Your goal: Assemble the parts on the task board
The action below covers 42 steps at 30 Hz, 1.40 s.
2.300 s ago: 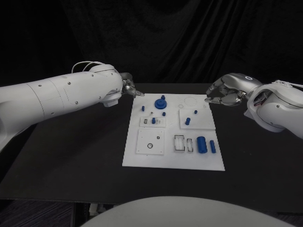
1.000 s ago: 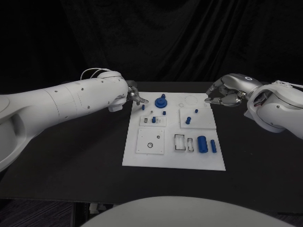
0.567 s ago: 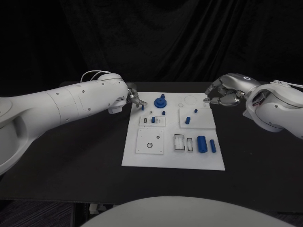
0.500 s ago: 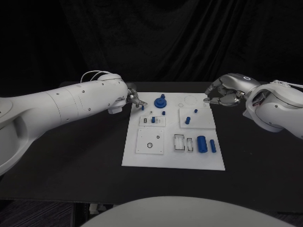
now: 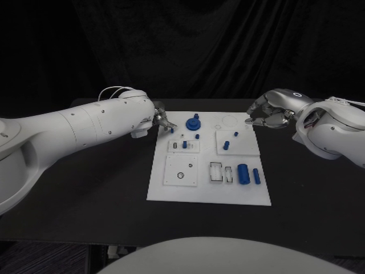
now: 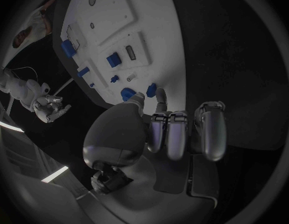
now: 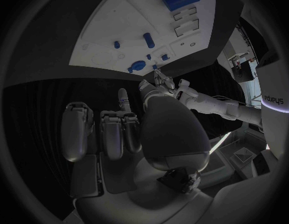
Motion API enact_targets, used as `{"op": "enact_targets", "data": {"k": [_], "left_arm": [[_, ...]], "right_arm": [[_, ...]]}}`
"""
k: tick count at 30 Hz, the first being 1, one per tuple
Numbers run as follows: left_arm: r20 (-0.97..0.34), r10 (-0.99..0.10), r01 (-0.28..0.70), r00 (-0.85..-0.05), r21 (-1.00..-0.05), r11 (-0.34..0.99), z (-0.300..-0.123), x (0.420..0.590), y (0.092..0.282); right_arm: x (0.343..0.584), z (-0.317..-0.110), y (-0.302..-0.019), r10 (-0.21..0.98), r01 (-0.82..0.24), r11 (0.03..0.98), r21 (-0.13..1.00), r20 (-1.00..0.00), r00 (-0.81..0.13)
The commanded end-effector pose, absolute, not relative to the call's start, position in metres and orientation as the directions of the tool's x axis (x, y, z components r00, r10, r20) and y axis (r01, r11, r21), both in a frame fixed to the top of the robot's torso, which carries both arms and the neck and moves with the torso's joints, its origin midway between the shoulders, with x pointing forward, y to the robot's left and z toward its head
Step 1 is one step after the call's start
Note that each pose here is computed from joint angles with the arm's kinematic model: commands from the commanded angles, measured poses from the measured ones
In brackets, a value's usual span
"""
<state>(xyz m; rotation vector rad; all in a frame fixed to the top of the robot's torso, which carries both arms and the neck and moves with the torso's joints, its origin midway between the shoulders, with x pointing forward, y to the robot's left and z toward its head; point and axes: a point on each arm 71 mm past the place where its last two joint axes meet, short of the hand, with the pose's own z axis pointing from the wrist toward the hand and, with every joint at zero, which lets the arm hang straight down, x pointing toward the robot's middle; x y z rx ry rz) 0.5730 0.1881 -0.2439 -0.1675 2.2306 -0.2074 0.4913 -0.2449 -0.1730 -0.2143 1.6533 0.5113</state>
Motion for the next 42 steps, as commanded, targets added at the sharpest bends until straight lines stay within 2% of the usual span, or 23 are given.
{"op": "enact_targets", "data": {"k": [1, 20, 42], "left_arm": [[-0.757, -0.186, -0.021, -0.627, -0.221, 0.975, -0.2463, 0.5722, 0.1847], [-0.758, -0.187, 0.0, -0.625, -0.239, 0.971, -0.2473, 0.5728, 0.1803], [-0.752, -0.182, -0.018, -0.633, -0.221, 0.975, -0.2492, 0.574, 0.1824]], "right_arm": [[0.491, -0.1741, -0.2455, 0.15, -0.415, 0.887, 0.203, -0.976, -0.158], [0.4911, -0.1745, -0.2447, 0.147, -0.416, 0.886, 0.203, -0.976, -0.163], [0.4913, -0.1757, -0.2441, 0.142, -0.417, 0.886, 0.202, -0.975, -0.171]]}}
